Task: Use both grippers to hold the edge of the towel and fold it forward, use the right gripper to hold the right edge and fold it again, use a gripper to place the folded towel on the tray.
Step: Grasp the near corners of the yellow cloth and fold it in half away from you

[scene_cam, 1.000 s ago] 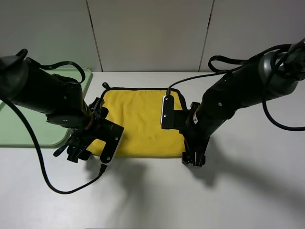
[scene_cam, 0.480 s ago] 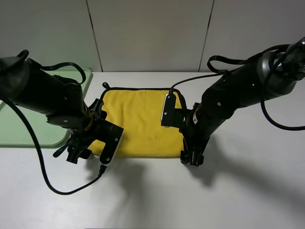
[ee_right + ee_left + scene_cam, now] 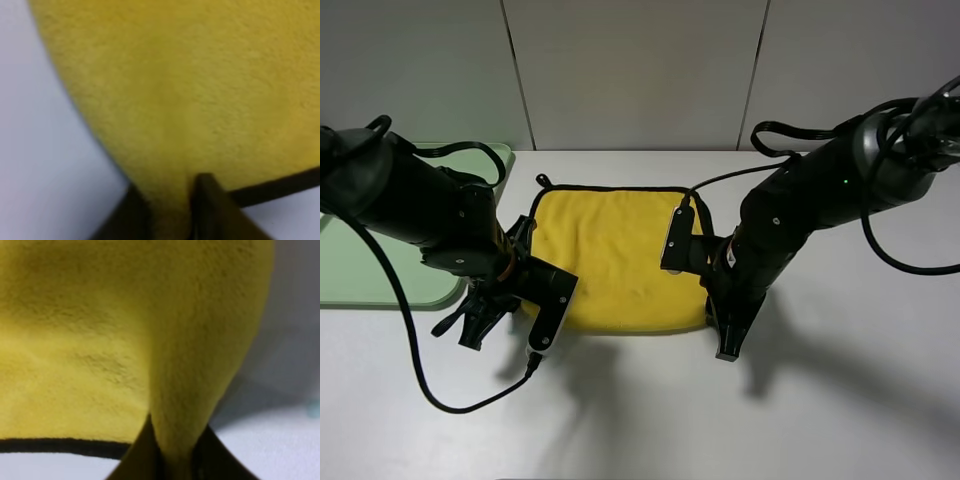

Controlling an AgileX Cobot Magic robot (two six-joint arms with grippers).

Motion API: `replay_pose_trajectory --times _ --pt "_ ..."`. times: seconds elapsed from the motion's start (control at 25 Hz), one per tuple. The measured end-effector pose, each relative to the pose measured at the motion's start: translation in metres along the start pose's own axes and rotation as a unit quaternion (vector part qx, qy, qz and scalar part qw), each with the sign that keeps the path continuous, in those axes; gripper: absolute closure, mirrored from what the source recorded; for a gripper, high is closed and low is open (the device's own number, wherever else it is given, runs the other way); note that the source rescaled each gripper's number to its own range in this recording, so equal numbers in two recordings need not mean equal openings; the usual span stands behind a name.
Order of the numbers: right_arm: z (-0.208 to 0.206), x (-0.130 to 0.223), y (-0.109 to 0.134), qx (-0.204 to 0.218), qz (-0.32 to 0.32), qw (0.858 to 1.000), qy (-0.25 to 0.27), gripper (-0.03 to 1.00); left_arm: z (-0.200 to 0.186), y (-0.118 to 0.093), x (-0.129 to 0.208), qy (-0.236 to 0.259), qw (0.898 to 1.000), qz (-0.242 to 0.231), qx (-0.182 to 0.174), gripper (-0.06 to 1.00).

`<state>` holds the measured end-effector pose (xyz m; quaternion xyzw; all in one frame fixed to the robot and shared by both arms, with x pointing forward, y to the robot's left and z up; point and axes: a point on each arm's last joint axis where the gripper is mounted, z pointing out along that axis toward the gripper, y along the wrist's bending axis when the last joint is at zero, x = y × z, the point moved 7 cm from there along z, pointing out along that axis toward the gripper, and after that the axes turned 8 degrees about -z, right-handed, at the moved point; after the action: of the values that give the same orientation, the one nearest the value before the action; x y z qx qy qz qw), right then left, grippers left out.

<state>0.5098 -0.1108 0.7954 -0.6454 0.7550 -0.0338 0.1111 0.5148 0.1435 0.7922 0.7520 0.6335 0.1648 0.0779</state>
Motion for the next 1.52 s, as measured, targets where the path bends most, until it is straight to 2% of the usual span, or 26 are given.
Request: replay_pose_trajectory --times 0.04,0.12,0.52,0.84,1.04,1.16,1.32,1.52 --pt "0.000 0.000 -0.001 0.001 0.003 1.000 0.001 0.85 0.000 0.000 0.000 0.000 1.000 0.000 0.000 0.93" --pt "0.000 0.000 -0.001 0.002 0.006 1.000 0.002 0.97 0.000 0.000 0.000 0.000 1.000 0.000 0.000 0.94" --pt "-0.016 0.006 0.000 -0.003 0.005 1.000 0.018 0.97 -0.013 0.005 0.008 0.013 1.000 -0.011 -0.010 0.94" --pt "-0.064 0.002 -0.010 0.032 0.010 0.999 -0.009 0.97 -0.077 0.033 0.024 0.000 0.995 -0.050 -0.091 0.94" --pt "-0.093 0.001 -0.013 0.053 0.017 0.998 -0.029 0.97 -0.113 0.042 0.036 -0.007 0.988 -0.074 -0.132 0.94" --pt "-0.109 0.001 -0.013 0.064 0.025 0.997 -0.041 0.97 -0.127 0.041 0.040 -0.003 0.987 -0.078 -0.142 0.94" --pt "-0.126 0.003 -0.013 0.074 0.031 0.995 -0.051 0.97 -0.136 0.033 0.034 0.008 0.988 -0.060 -0.141 0.94" --pt "-0.128 0.004 -0.010 0.065 0.040 0.996 -0.050 0.97 -0.139 0.027 0.025 0.007 0.989 -0.044 -0.139 0.94"
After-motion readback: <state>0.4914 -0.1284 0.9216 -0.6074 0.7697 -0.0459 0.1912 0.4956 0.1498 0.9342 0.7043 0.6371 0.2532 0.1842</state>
